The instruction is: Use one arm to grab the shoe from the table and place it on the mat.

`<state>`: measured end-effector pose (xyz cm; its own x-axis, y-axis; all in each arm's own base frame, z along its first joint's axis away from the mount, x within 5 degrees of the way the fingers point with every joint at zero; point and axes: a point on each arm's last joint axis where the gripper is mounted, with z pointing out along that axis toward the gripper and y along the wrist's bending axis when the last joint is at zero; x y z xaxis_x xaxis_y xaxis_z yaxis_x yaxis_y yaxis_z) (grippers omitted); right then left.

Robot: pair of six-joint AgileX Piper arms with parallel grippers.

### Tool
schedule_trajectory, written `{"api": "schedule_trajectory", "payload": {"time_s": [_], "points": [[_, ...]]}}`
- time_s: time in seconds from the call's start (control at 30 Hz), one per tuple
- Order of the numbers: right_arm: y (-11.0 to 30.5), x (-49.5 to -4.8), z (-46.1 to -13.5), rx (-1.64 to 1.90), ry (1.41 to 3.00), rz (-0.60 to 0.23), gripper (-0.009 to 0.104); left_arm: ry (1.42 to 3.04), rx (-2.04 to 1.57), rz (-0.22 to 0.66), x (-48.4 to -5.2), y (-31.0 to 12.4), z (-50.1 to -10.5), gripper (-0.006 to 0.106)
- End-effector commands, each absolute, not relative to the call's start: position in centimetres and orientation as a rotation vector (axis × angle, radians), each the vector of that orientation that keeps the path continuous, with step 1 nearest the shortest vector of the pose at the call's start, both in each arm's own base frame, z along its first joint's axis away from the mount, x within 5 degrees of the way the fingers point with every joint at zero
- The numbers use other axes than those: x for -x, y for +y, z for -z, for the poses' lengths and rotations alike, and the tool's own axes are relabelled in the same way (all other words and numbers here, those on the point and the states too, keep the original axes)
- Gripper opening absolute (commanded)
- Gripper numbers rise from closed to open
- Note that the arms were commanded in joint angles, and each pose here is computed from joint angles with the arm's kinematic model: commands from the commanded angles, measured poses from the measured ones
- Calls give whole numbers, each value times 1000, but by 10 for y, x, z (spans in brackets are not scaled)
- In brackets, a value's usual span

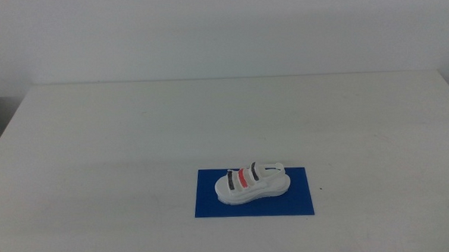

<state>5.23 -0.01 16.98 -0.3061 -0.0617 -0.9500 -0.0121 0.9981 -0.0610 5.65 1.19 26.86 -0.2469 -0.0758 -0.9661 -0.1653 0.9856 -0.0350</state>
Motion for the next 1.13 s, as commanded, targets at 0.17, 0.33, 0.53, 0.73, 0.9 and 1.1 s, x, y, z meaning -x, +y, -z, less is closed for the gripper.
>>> {"api": "schedule_trajectory", "payload": {"time_s": [0.17, 0.33, 0.53, 0.73, 0.9, 1.1], "points": [[0, -52, -182, 68, 1788, 68, 94, 1612, 45, -65, -48, 4, -228, 84], [0, -52, -182, 68, 1788, 68, 94, 1641, 16, -39, -51, 1, -206, 84], [0, -52, -182, 68, 1788, 68, 94, 1648, 7, -59, -52, 2, -204, 84], [0, -52, -182, 68, 1788, 68, 94, 1721, -20, -99, -54, 3, -183, 84], [0, -52, -182, 68, 1788, 68, 94, 1756, -19, -97, -53, 3, -181, 84], [0, -52, -182, 68, 1788, 68, 94, 1759, -17, -94, -53, 3, -181, 84]]}}
